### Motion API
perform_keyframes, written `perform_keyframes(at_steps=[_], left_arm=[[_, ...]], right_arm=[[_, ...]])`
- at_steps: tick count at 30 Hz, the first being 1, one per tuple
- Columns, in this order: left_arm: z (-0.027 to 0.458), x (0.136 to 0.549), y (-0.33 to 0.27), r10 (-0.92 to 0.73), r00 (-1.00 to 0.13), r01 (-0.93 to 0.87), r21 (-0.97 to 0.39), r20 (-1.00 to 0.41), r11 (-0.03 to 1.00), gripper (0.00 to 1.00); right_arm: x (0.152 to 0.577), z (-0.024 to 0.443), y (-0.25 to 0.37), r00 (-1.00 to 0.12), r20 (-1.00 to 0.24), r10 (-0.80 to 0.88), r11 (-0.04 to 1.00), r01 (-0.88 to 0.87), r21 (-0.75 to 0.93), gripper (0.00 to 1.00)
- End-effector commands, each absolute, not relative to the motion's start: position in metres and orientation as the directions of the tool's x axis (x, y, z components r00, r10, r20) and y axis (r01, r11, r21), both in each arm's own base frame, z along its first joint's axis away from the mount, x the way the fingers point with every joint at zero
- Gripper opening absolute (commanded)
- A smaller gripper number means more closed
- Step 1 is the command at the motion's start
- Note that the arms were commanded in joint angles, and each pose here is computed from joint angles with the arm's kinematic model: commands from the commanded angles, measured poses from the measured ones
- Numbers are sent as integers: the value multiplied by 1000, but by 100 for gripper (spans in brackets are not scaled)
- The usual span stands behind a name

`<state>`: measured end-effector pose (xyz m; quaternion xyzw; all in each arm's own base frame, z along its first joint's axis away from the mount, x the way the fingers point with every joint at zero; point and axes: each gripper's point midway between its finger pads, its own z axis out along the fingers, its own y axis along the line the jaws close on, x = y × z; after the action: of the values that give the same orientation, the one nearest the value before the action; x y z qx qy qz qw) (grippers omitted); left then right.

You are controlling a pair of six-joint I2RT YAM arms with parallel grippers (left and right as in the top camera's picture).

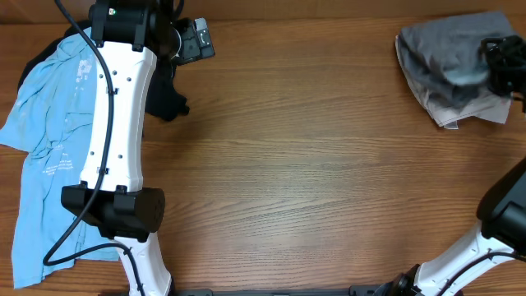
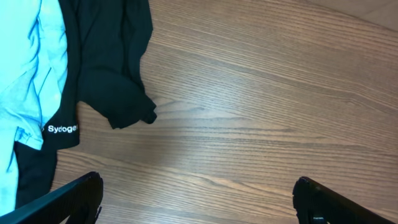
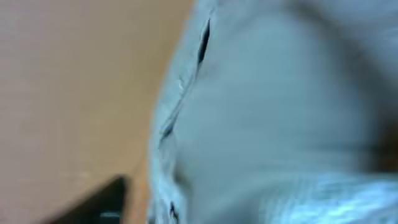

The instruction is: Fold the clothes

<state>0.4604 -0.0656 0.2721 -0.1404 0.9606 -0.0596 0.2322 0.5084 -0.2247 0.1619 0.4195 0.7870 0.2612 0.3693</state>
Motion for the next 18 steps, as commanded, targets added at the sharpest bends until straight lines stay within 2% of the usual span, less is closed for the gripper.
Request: perform_keyframes(at_steps=[1, 4, 13, 18], left_arm=[[270, 462, -64, -289, -854, -240, -164, -433, 957, 100], [271, 464, -65, -289, -850, -238, -168, -440, 957, 100], [271, 465, -65, -289, -848, -237, -169, -444, 957, 100], [273, 467, -65, -290, -843, -235, -174, -454, 956, 100]], right_arm=[[498, 186, -229, -427, -467, 775, 625, 402, 670, 100], [487, 202, -226, -455, -509, 731, 675, 374, 635, 100], [466, 299, -205, -425, -789, 445, 896, 208, 393, 100], [484, 293, -199, -442, -844, 304, 948, 232, 220, 100]])
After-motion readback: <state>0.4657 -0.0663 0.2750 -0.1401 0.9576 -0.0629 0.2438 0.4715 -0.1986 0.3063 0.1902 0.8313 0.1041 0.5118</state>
